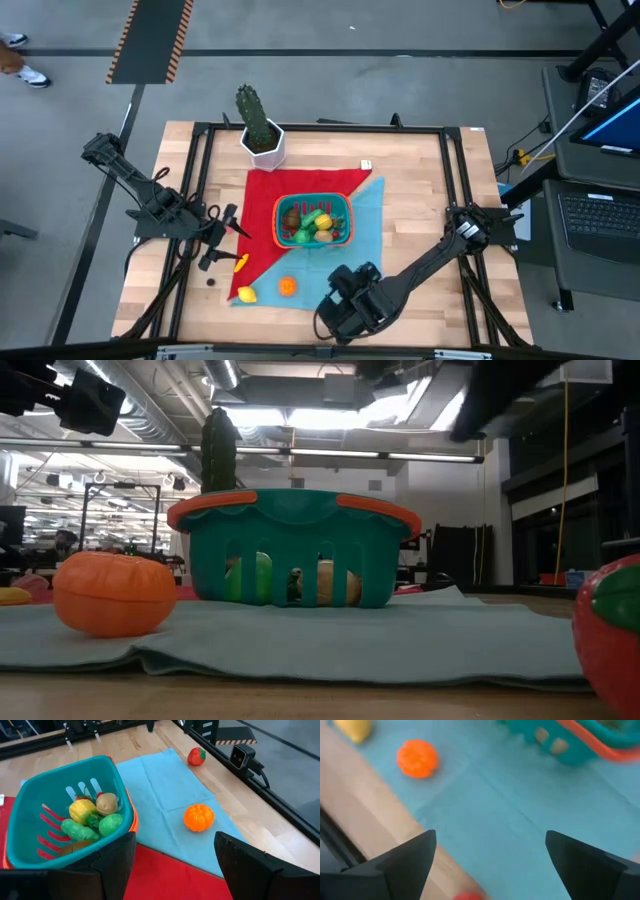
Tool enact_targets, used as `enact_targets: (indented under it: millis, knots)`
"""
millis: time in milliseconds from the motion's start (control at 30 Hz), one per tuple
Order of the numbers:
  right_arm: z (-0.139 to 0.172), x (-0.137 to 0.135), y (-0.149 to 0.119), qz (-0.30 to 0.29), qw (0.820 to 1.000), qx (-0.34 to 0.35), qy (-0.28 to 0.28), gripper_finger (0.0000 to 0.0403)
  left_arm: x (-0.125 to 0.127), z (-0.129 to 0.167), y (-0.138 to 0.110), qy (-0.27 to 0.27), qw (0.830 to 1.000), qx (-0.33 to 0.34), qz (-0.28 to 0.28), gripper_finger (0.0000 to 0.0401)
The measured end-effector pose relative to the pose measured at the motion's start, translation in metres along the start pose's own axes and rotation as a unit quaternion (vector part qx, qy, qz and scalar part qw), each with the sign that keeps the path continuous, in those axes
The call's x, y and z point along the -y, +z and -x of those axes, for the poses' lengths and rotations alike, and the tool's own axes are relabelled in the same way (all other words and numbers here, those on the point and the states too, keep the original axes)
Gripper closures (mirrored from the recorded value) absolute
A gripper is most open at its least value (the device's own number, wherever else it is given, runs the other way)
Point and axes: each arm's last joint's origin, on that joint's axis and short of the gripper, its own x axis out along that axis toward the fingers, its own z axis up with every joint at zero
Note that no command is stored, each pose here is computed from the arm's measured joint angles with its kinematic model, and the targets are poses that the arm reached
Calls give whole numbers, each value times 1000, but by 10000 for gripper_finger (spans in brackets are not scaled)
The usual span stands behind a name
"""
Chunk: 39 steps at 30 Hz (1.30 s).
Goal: Build produce basket
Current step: Put the red strawberry into the blue basket
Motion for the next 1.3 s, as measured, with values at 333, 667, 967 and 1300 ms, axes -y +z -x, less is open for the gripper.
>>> enact_targets:
  millis: [333,667,967,1300]
  knots:
    - [40,8,-55,-195,980,-22,-31,26,0,0,0,0,1000,0,22,138]
    - [16,-11,-67,-237,965,-109,-12,26,0,0,0,0,1000,0,22,138]
    - [10,-10,-55,-223,969,-106,-23,26,0,0,0,0,1000,0,-5,138]
    - [10,-16,-55,-193,975,-112,11,26,0,0,0,1,1000,0,-8,138]
